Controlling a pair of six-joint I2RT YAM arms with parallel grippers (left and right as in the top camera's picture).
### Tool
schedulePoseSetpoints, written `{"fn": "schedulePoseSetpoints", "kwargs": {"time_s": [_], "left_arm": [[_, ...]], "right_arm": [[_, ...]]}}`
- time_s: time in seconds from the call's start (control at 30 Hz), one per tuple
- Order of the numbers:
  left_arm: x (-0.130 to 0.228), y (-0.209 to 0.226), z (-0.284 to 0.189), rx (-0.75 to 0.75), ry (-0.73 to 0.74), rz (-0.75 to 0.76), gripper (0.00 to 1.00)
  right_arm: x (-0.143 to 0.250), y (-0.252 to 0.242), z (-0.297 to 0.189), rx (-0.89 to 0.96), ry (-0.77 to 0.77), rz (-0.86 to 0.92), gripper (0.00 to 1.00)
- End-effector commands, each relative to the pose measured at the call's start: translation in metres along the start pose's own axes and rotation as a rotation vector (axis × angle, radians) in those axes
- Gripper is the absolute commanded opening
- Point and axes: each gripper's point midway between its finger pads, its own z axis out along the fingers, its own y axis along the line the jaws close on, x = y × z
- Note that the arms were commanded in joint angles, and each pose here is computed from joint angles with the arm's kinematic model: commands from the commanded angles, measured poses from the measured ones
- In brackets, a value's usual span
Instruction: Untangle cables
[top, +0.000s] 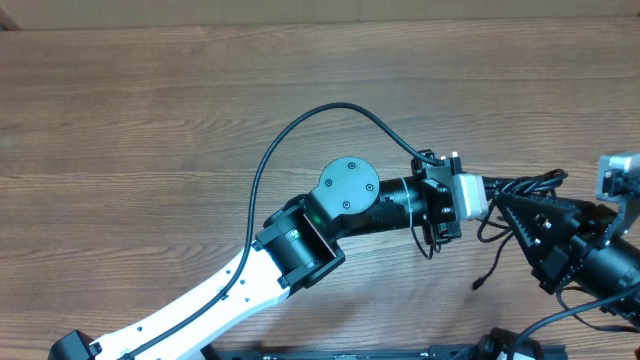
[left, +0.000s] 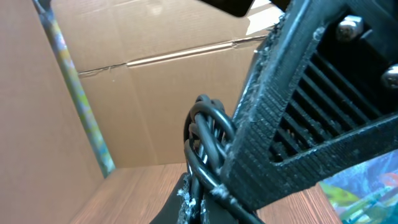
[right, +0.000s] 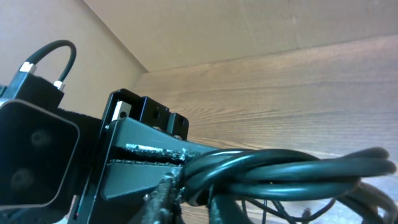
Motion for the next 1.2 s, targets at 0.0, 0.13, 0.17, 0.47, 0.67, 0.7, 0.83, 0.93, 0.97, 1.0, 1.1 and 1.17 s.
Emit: {"fn": "schedulePoseSetpoints", "kwargs": {"time_s": [0.0, 0.13, 0.17, 0.47, 0.67, 0.7, 0.83, 0.93, 0.97, 1.0, 1.1, 1.17], "left_arm": [[-0.02, 0.004, -0.002, -0.032, -0.045, -0.029, 0.04], [-0.021, 0.006, -0.002, -0.045, -0.048, -0.052, 0.04], [-0.022, 0.006, -0.002, -0.045, -0.051, -0.052, 0.04], [-0.031, 0.008, -0.003, -0.049, -0.088, -0.107, 0.04], [-0.038, 0.016, -0.004, -0.091, -0.12, -0.189, 0.04], [-0.038, 0.019, -0.004, -0.104, -0.123, -0.206, 0.04], [-0.043, 0.027, -0.006, -0.146, -0.153, -0.259, 0.04], [-0.052, 0.027, -0.008, -0.14, -0.191, -0.286, 0.04], [-0.056, 0.028, -0.008, -0.138, -0.208, -0.303, 0.04], [-0.058, 0.028, -0.009, -0.136, -0.218, -0.31, 0.04], [-0.064, 0.028, -0.01, -0.13, -0.242, -0.317, 0.04], [-0.065, 0.028, -0.01, -0.13, -0.244, -0.315, 0.04]], "right_arm": [[-0.001, 0.008, -0.003, -0.025, -0.007, -0.014, 0.08], [-0.001, 0.008, -0.003, -0.025, -0.006, -0.014, 0.04], [-0.001, 0.008, -0.003, -0.025, -0.004, -0.018, 0.04], [0.0, 0.008, -0.003, -0.025, -0.002, -0.02, 0.04], [0.009, 0.008, -0.003, -0.027, 0.027, -0.039, 0.04], [0.011, 0.008, -0.003, -0.027, 0.035, -0.044, 0.04], [0.021, 0.008, -0.004, -0.029, 0.07, -0.068, 0.04], [0.028, 0.008, -0.004, -0.03, 0.093, -0.086, 0.04], [0.031, 0.008, -0.004, -0.028, 0.103, -0.095, 0.04], [0.033, 0.007, -0.005, -0.025, 0.109, -0.098, 0.04], [0.037, 0.003, -0.005, 0.001, 0.128, -0.096, 0.04], [0.038, 0.001, -0.005, 0.012, 0.131, -0.094, 0.04]]}}
